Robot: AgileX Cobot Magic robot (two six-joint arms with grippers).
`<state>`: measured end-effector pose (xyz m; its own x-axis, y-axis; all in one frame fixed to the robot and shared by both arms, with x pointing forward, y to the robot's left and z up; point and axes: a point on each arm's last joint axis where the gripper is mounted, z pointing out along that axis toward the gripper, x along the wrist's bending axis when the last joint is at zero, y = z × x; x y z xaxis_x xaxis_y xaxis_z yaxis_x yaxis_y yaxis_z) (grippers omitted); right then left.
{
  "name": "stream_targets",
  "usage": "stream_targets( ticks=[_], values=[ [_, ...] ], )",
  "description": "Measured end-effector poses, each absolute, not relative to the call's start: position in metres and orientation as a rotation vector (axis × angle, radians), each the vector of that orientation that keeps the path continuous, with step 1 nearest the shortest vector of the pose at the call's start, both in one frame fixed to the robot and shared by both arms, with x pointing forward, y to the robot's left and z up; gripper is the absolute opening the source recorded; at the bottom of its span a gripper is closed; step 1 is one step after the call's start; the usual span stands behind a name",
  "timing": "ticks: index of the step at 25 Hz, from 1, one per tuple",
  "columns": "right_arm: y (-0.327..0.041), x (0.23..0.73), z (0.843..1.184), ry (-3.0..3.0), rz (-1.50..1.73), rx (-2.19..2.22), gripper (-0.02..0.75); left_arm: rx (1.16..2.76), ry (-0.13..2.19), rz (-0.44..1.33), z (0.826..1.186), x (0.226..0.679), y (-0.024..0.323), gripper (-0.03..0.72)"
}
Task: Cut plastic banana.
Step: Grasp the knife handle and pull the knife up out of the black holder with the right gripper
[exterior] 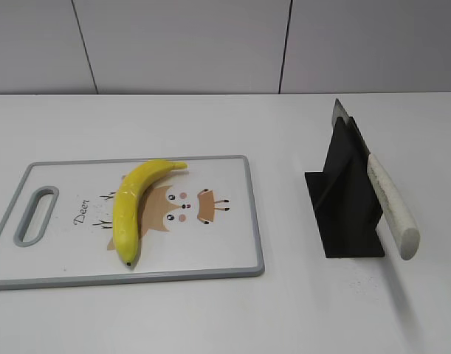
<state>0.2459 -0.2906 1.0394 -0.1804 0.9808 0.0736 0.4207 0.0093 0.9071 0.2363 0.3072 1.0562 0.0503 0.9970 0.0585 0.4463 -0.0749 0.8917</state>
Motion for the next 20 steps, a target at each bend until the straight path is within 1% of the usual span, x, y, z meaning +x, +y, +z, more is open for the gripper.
stream_targets(
  ticks=[1, 3, 4, 5, 7, 14, 20],
  values=[
    [-0.291, 0.246, 1.040, 1.665, 1.140, 1.455, 0.591, 1.615, 1.481, 0.977, 1.056, 0.236, 0.307, 0.442],
    [-0.290, 0.248, 1.044, 1.668, 1.137, 1.458, 0.591, 1.615, 1.481, 0.976, 1.056, 0.236, 0.307, 0.562],
    [-0.290, 0.249, 1.045, 1.672, 1.133, 1.462, 0.591, 1.615, 1.481, 0.976, 1.056, 0.236, 0.307, 0.607],
    [-0.290, 0.250, 1.047, 1.675, 1.131, 1.465, 0.591, 1.615, 1.481, 0.976, 1.056, 0.236, 0.307, 0.635],
    [-0.290, 0.252, 1.053, 1.679, 1.127, 1.469, 0.591, 1.615, 1.481, 0.976, 1.056, 0.236, 0.307, 0.648],
    [-0.288, 0.267, 1.086, 1.713, 1.095, 1.501, 0.591, 1.615, 1.481, 0.975, 1.056, 0.236, 0.307, 0.649],
    [-0.283, 0.297, 1.110, 1.852, 0.958, 1.620, 0.591, 1.615, 1.481, 0.975, 1.056, 0.236, 0.307, 0.641]
  ],
)
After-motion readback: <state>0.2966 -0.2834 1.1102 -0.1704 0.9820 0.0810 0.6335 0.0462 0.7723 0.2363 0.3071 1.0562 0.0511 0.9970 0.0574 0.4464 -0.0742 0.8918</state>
